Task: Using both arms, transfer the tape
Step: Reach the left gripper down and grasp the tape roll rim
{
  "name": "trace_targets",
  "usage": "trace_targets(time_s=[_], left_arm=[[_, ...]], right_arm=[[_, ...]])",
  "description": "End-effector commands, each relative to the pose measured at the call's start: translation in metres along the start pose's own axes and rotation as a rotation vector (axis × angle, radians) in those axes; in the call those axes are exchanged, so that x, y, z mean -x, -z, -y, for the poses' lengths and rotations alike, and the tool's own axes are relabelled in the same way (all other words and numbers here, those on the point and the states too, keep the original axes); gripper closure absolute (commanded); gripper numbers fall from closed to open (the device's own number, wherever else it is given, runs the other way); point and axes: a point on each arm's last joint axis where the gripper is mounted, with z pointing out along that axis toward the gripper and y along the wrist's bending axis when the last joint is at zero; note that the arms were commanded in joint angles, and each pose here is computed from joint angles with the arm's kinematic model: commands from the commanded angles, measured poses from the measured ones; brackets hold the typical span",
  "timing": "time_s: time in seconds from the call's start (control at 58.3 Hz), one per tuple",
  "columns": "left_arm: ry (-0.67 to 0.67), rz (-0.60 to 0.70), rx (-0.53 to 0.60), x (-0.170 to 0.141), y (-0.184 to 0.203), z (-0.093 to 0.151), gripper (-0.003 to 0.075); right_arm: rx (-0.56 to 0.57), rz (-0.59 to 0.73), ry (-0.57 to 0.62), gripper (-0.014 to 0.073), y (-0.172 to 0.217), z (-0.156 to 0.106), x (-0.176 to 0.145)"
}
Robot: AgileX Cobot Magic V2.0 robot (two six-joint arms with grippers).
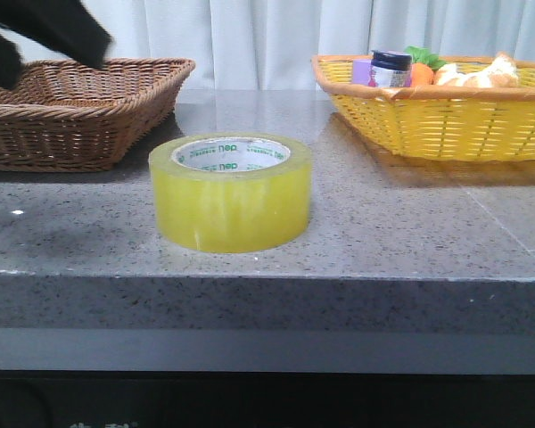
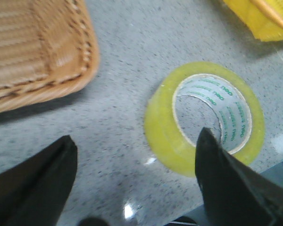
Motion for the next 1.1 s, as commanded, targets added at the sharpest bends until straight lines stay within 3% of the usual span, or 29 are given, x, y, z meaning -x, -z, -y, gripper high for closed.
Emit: trace_targets(time_s=[0.0,0.377,0.617,0.72,0.96,1.08], left_arm=[[0.029,0.044,-0.044,0.019,-0.007,0.014,0.0204],[0.04,-0.099,-0.059,0.034,-0.065,0.027,0.0204],[0.04,-0.131,-0.054,0.038,-0.079,0.027,0.0226],[0.031,-0.133,-0.047,0.038,-0.08,0.026,0.0322],[-0.012,-0.132,-0.018,0.038,-0.081,0.023,0.0631],[-0.02,-0.131,-0.012,0.038,-0.08,0.023,0.0734]], right_arm=[[-0.001,0.108,0.015,0.0684,0.001,-0.001,0.016],[-0.001,0.111,0.015,0.0684,0.001,-0.001,0.016],[-0.001,0.115,0.015,0.0684,0.001,-0.001,0.016],[-0.001,0.119,0.015,0.0684,0.001,-0.001,0.017],[0.0,0.13,0.015,0.0684,0.001,-0.001,0.018],[0.0,0.13,0.015,0.0684,0.001,-0.001,0.018]])
